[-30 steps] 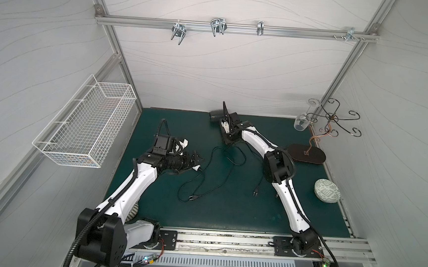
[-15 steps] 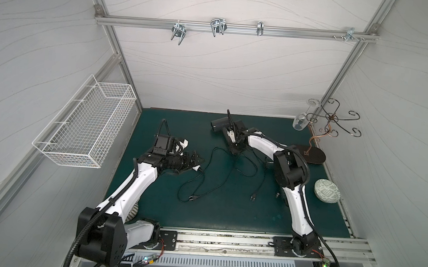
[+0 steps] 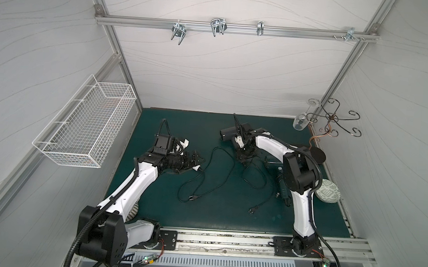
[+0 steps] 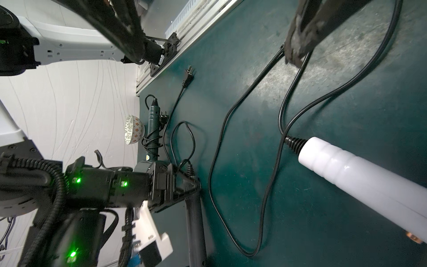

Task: Wrap the cord around the hair dryer
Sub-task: Move the hair dryer to the center of the board, then pick up the hair dryer from the center of the board, then wrap the power cord around the hair dryer.

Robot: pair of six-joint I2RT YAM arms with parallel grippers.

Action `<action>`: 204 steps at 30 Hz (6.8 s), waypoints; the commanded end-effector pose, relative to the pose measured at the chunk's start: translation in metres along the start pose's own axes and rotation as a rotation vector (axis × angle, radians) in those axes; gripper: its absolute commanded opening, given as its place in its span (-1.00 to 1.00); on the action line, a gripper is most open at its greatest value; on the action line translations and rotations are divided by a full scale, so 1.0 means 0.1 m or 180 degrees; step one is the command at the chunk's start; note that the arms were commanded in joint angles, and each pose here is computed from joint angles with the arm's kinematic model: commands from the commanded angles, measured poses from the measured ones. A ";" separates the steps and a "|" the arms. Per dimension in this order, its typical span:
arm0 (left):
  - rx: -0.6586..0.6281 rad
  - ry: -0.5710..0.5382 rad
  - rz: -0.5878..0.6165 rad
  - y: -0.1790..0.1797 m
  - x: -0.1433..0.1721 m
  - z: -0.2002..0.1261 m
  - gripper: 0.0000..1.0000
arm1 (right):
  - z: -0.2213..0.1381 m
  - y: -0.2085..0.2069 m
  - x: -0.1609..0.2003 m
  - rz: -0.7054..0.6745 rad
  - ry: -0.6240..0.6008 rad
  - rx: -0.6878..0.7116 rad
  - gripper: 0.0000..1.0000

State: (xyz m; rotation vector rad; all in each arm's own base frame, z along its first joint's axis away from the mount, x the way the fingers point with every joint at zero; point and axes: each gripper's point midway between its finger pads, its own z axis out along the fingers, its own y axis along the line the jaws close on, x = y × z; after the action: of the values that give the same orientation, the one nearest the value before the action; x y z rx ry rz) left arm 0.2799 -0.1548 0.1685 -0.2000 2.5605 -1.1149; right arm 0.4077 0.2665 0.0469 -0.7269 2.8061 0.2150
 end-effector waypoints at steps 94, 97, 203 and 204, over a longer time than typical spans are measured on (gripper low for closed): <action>0.0739 -0.0425 0.0572 -0.80 -0.74 -0.43 0.96 | -1.73 1.01 0.17 -0.2096 -0.1582 -0.0434 -1.00; 0.0750 -0.0398 0.0656 -0.84 -0.71 -0.47 0.96 | -1.77 1.01 0.31 -0.2374 -0.1690 -0.0388 -1.00; 0.0809 -0.0301 0.1664 -1.58 -0.41 -1.01 -1.00 | -1.21 -0.07 1.10 -0.0387 -0.0437 -0.0687 0.39; 0.0809 -0.0311 0.1665 -1.58 -0.42 -1.01 -1.00 | -1.11 -0.07 1.13 -0.0417 -0.0316 -0.0639 0.39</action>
State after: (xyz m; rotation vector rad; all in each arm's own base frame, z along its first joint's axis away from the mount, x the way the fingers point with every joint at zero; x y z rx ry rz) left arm 0.2821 -0.1810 0.3188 0.3669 2.3134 -1.1726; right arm 0.3100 0.1867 0.1524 -0.8428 2.5313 0.5615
